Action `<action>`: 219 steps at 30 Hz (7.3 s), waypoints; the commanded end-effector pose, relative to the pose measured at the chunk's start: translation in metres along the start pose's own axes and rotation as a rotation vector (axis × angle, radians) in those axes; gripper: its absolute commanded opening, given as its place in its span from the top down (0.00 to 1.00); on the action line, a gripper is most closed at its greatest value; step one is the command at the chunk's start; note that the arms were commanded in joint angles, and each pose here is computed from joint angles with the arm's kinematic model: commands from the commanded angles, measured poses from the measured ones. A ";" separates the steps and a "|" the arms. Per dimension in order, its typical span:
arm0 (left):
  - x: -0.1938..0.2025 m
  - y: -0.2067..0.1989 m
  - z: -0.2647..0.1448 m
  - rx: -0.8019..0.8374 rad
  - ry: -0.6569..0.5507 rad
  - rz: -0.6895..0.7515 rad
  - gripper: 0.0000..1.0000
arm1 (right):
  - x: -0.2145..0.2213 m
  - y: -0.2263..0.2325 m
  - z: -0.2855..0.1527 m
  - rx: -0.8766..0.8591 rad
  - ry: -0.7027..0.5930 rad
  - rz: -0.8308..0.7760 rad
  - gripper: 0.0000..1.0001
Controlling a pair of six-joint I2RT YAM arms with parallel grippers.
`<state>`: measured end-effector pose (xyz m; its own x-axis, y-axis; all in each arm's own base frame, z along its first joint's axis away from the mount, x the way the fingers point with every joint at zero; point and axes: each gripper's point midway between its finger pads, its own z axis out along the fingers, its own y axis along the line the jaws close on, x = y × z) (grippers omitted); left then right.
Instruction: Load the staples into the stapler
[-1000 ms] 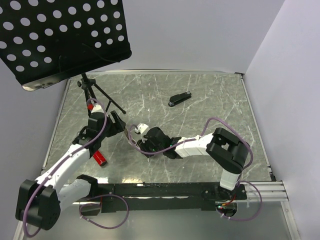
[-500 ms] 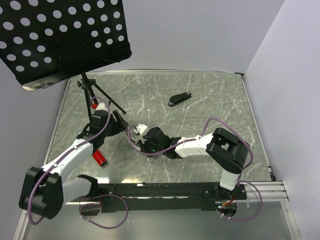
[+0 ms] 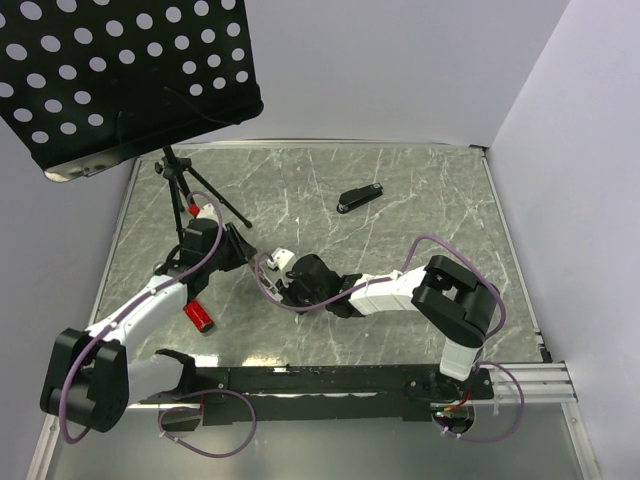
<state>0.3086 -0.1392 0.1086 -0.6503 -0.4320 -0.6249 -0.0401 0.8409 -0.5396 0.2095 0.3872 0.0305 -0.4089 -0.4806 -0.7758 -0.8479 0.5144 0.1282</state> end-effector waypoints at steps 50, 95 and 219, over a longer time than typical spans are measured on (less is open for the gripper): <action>0.071 -0.032 -0.058 0.021 -0.209 -0.238 0.78 | -0.017 -0.009 -0.020 0.077 -0.066 0.147 0.76; -0.042 0.014 -0.121 -0.121 -0.411 0.003 0.22 | -0.082 0.019 0.015 0.115 0.070 0.840 0.29; 0.092 -0.005 -0.022 -0.366 0.433 0.418 0.53 | 0.013 -0.130 -0.188 0.640 -0.229 0.819 0.10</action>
<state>0.2273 -0.1738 0.0581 -0.9112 0.0486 -0.4092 0.0757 0.9959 -0.0502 0.2451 0.1804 0.1124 -0.6717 0.2756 -0.6876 0.0302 0.9376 0.3463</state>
